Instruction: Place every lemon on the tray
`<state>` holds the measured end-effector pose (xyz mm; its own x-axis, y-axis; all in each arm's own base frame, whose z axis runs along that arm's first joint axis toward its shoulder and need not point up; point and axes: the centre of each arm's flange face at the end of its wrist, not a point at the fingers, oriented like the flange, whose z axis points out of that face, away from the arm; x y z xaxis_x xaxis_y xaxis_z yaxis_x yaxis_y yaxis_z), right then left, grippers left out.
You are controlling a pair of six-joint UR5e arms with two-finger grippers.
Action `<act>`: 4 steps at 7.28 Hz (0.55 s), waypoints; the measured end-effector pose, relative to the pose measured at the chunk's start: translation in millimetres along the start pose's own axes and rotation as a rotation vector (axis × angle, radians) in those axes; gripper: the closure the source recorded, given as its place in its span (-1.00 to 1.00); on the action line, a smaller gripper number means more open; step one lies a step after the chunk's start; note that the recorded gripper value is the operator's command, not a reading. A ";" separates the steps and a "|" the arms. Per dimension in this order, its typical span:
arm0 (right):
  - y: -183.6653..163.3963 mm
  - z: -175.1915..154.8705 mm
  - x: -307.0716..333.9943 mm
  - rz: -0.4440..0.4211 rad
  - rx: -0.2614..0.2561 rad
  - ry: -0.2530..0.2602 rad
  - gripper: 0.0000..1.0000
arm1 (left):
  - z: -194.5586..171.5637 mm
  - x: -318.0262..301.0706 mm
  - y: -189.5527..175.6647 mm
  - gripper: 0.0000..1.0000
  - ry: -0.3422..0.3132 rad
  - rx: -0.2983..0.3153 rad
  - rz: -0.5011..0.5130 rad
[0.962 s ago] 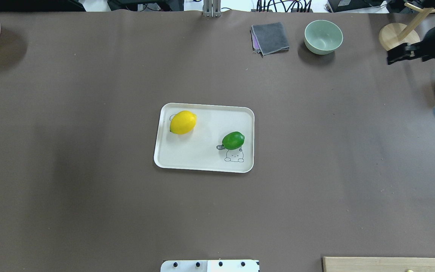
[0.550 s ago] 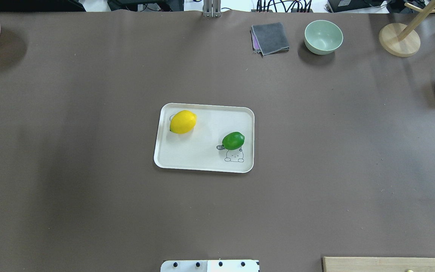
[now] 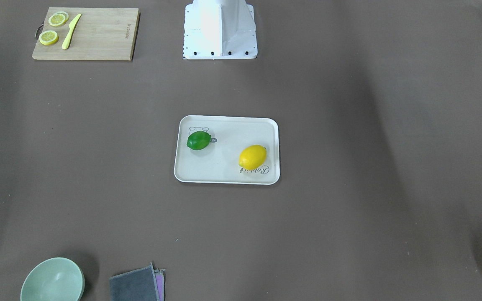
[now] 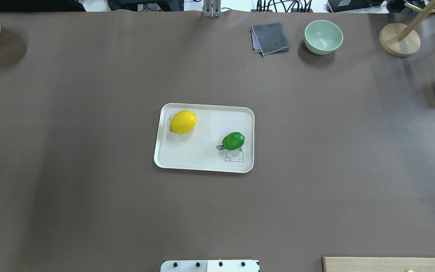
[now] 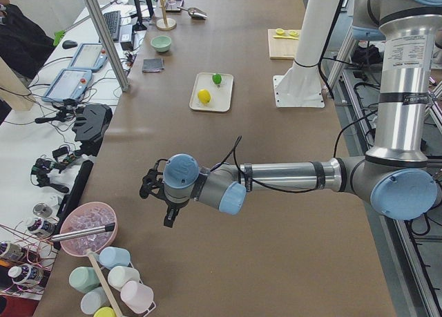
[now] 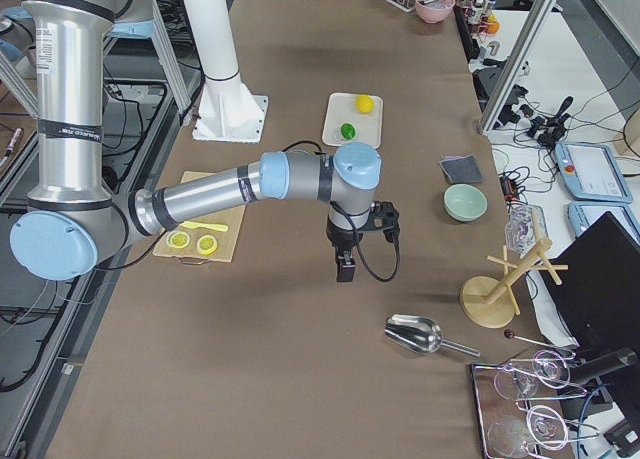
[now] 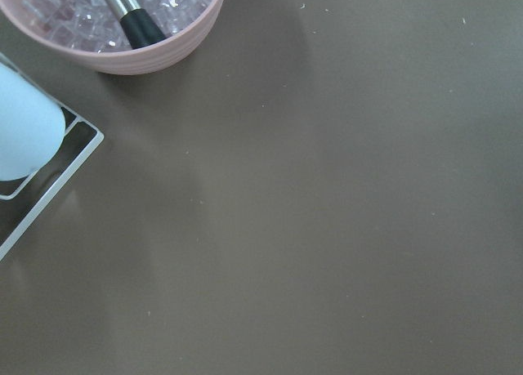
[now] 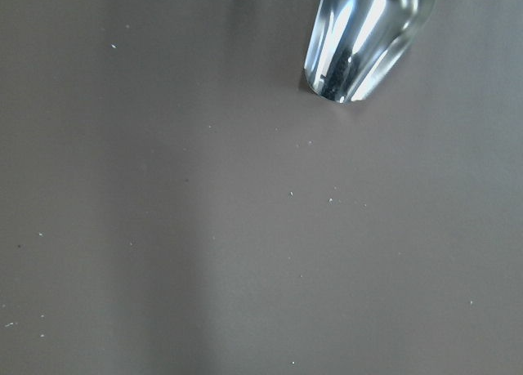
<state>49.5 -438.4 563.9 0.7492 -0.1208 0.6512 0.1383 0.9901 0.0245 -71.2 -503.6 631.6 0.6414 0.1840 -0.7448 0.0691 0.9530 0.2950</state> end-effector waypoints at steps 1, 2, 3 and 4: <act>1.5 10.6 10.1 0.024 -0.021 -0.010 -1.00 | -14.6 10.1 -4.2 -0.96 -0.016 -0.005 -0.019; 2.1 17.0 14.3 0.039 -0.031 -0.029 -1.00 | -30.7 23.4 -10.0 -0.96 -0.072 -0.012 -0.030; 3.2 20.7 15.4 0.048 -0.036 -0.054 -1.00 | -42.4 30.4 -11.3 -0.96 -0.143 -0.017 -0.036; 4.2 22.4 15.7 0.053 -0.038 -0.066 -1.00 | -46.2 31.0 -8.1 -0.96 -0.179 -0.025 -0.045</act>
<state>47.3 -434.6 591.2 0.7120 -0.0624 0.6994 0.1249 0.9914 -0.0388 -87.2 -494.5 578.5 0.7637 0.0979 -0.6381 0.0832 0.9653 0.2477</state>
